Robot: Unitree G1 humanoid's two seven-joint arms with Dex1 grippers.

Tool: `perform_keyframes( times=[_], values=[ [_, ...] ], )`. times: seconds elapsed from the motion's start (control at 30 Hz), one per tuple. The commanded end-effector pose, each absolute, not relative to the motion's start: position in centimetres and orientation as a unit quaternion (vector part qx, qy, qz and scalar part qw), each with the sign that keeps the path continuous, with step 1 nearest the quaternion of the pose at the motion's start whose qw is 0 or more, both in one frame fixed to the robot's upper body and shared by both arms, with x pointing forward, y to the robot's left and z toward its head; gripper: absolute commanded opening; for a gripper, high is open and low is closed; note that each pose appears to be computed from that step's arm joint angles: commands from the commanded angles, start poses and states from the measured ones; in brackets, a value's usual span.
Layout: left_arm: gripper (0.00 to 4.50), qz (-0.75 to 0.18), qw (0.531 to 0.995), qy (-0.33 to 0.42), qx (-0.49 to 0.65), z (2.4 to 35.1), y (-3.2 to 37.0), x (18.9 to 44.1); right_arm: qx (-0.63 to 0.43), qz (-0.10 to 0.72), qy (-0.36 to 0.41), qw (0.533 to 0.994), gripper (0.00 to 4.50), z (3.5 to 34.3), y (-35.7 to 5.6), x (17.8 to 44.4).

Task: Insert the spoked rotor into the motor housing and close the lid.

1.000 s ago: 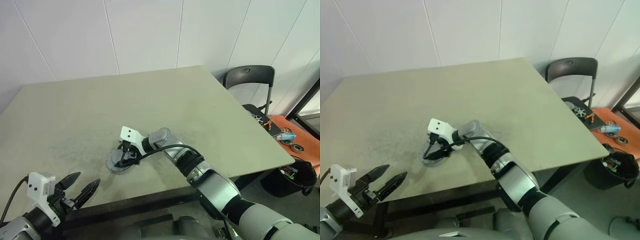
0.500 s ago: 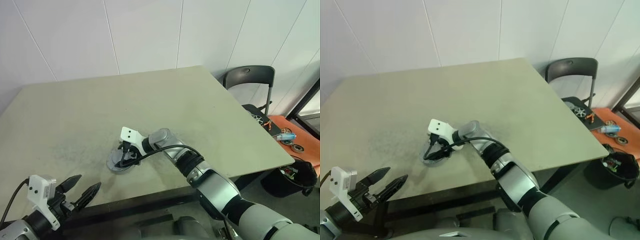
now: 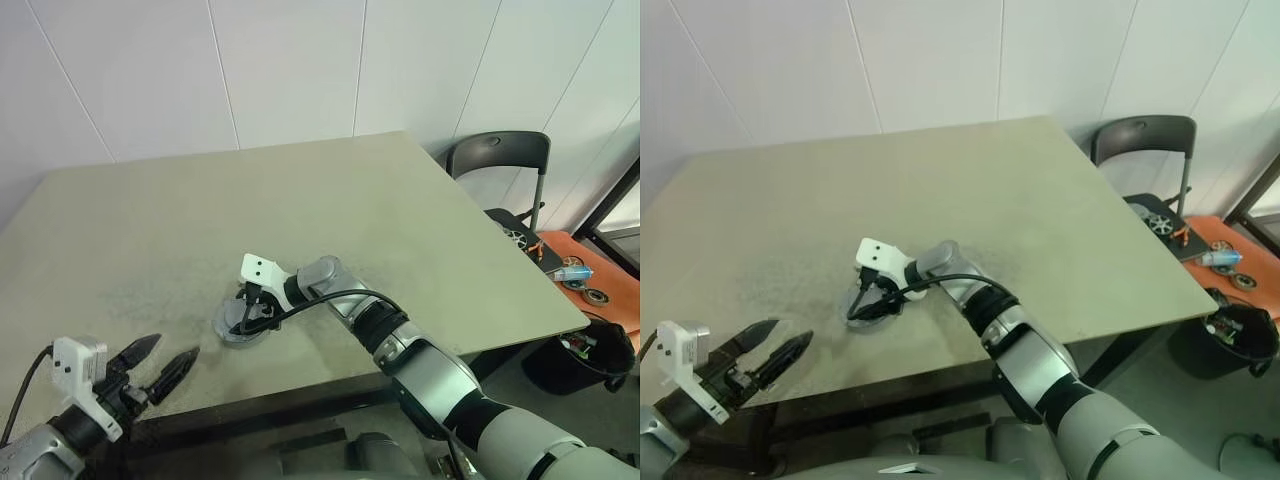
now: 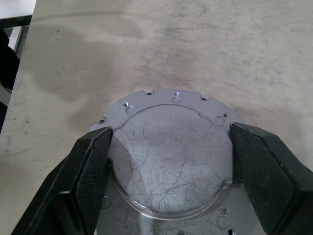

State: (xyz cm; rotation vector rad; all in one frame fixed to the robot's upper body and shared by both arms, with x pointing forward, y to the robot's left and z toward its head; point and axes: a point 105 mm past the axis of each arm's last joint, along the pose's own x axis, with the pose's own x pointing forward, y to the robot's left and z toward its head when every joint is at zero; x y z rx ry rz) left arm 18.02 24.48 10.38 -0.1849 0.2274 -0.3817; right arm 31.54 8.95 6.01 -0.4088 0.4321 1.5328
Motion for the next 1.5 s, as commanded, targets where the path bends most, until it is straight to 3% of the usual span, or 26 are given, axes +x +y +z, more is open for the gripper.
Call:
perform_keyframes(
  times=[0.03, 0.33, 0.57, 0.73, 1.03, 1.1, 1.13, 1.5],
  values=[
    [3.14, -0.181, 0.976, 0.096, -0.069, 10.7, 25.0, 19.4, -0.203, 0.673, 0.225, 0.674, 3.48, 4.3, 8.1, 31.4],
    [0.01, -0.212, 0.972, 0.083, -0.059, 8.6, 23.0, 24.5, -0.201, 0.675, 0.224, 0.674, 3.48, 4.4, 8.2, 31.3],
    [0.0, -0.222, 0.967, 0.113, -0.056, 6.4, 21.5, 27.3, -0.198, 0.675, 0.224, 0.674, 3.48, 4.4, 8.3, 31.2],
    [0.0, -0.256, 0.956, 0.139, -0.043, 5.7, 19.6, 27.3, -0.195, 0.678, 0.224, 0.673, 3.48, 4.5, 8.3, 31.0],
    [0.0, -0.256, 0.95, 0.18, -0.021, 4.9, 19.8, 26.6, -0.191, 0.678, 0.22, 0.675, 3.48, 5.1, 8.5, 31.1],
    [0.0, -0.252, 0.95, 0.182, -0.021, 5.0, 20.0, 26.5, -0.192, 0.682, 0.22, 0.67, 4.22, 5.3, 8.4, 31.0],
    [0.0, -0.251, 0.95, 0.182, -0.021, 5.0, 20.1, 26.5, -0.186, 0.689, 0.222, 0.664, 4.48, 5.6, 8.4, 30.8],
    [0.0, -0.249, 0.951, 0.185, -0.019, 5.4, 20.4, 26.4, -0.165, 0.684, 0.17, 0.69, 4.48, 12.1, 7.1, 32.5]
  ],
)
